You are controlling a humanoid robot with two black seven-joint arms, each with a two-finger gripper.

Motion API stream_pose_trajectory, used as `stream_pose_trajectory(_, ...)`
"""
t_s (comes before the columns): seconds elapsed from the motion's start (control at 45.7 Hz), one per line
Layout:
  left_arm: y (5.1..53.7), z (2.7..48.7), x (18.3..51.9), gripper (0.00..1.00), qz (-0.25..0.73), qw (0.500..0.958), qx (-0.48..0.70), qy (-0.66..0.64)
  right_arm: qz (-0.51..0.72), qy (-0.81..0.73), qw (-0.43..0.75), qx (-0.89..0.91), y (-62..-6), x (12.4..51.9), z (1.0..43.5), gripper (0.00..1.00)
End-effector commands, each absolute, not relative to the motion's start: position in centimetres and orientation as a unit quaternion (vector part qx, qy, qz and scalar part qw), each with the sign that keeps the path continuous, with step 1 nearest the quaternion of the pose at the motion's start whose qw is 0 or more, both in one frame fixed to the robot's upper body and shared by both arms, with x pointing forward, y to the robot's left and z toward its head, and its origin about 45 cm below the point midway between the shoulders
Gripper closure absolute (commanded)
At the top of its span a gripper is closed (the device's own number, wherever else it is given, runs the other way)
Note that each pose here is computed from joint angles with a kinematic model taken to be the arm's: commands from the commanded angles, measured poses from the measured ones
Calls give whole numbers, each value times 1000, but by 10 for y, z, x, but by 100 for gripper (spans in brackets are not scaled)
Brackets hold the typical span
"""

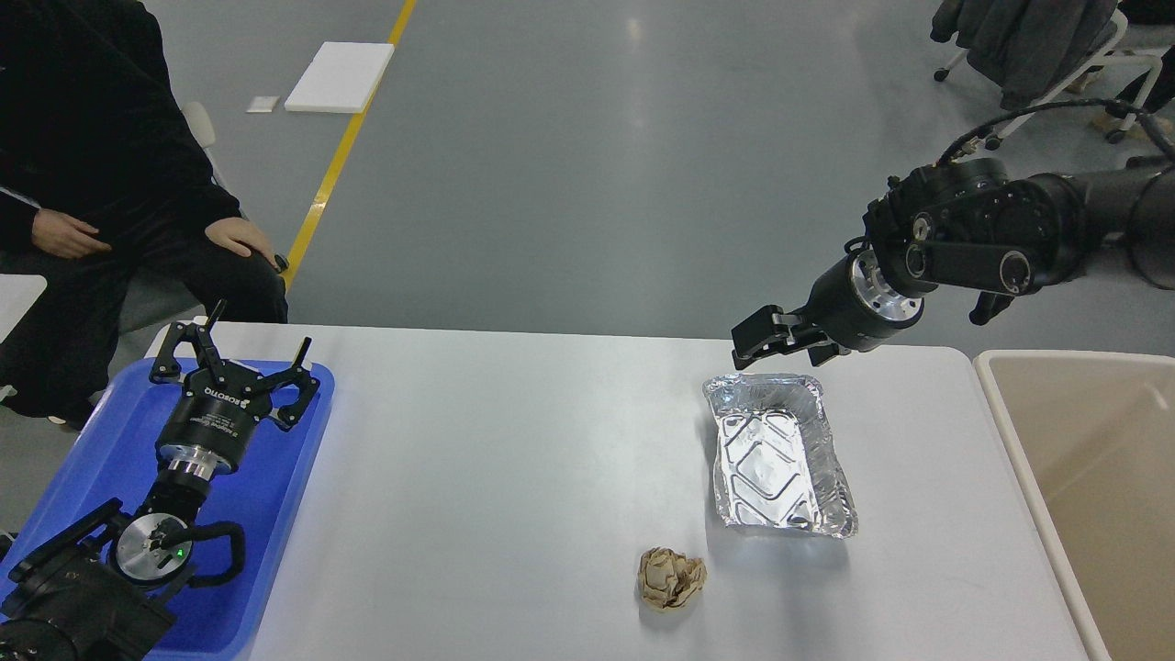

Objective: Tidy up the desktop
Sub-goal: 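Move the right gripper down toward the edge of the foil tray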

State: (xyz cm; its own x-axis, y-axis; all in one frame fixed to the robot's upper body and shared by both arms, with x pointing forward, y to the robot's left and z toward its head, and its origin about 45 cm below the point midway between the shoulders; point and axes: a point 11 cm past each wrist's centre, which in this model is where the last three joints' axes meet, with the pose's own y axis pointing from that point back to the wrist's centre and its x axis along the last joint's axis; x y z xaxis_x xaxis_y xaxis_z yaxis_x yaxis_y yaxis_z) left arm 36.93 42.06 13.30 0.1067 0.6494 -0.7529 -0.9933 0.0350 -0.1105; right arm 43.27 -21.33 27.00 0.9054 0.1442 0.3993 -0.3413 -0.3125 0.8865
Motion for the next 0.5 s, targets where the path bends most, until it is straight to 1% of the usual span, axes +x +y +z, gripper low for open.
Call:
stream_pose_trajectory(0.0, 421, 133, 369, 1, 614, 669, -325, 264, 172, -57, 588, 788, -228, 418, 233, 2)
stream_pose_trajectory(0.175, 421, 133, 369, 1, 614, 669, -325, 264, 169, -76, 589, 787, -239, 422, 217, 2)
stream_pose_trajectory(0.372, 421, 133, 369, 1, 614, 669, -325, 264, 151, -101, 607, 774, -257, 424, 186, 2)
stream_pose_trajectory(0.481, 421, 133, 369, 1, 614, 669, -325, 265, 135, -145, 595, 779, -264, 427, 169, 3)
